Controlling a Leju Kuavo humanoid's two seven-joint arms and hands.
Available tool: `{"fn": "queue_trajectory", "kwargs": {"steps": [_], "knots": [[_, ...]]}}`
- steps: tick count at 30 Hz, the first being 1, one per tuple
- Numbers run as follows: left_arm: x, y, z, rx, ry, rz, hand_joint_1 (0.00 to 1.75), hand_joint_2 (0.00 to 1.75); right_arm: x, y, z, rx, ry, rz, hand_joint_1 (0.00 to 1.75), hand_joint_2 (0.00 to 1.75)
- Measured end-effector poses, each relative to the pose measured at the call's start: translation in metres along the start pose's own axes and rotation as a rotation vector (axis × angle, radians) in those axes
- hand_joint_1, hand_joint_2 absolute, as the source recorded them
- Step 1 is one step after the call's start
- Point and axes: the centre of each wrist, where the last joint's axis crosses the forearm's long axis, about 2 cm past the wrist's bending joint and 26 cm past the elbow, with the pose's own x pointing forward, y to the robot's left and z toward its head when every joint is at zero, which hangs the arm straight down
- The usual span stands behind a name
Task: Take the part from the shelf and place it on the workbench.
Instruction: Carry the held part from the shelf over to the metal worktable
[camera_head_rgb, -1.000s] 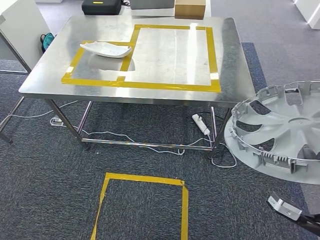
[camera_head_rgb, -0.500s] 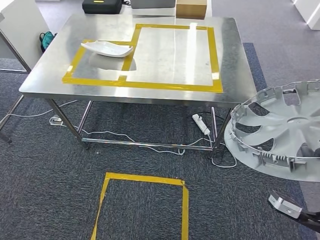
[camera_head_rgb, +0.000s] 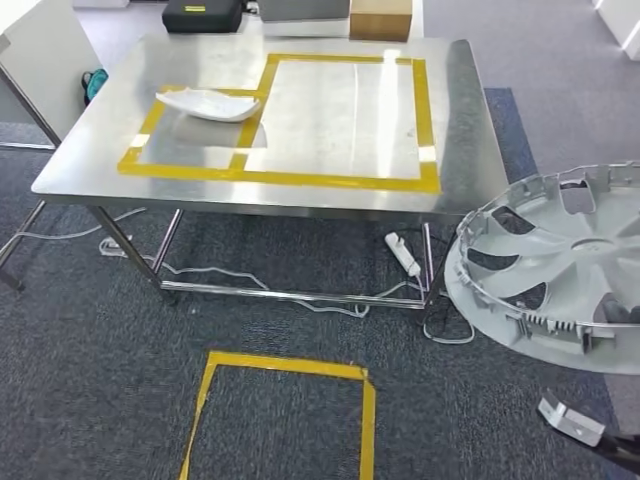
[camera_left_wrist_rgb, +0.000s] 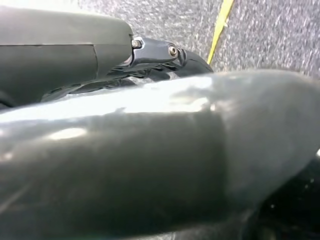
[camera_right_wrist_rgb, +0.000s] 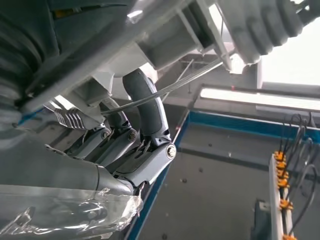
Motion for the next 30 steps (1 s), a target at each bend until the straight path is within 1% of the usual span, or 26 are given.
{"fn": "queue_trajectory", "kwargs": {"steps": [30], "knots": [[0.0032, -0.0020, 0.0003, 0.006, -0.007, -0.020, 0.00, 0.00, 0.0011, -0.0007, 0.0040, 0.015, -0.009, 0.002, 1.75, 1.75]]}}
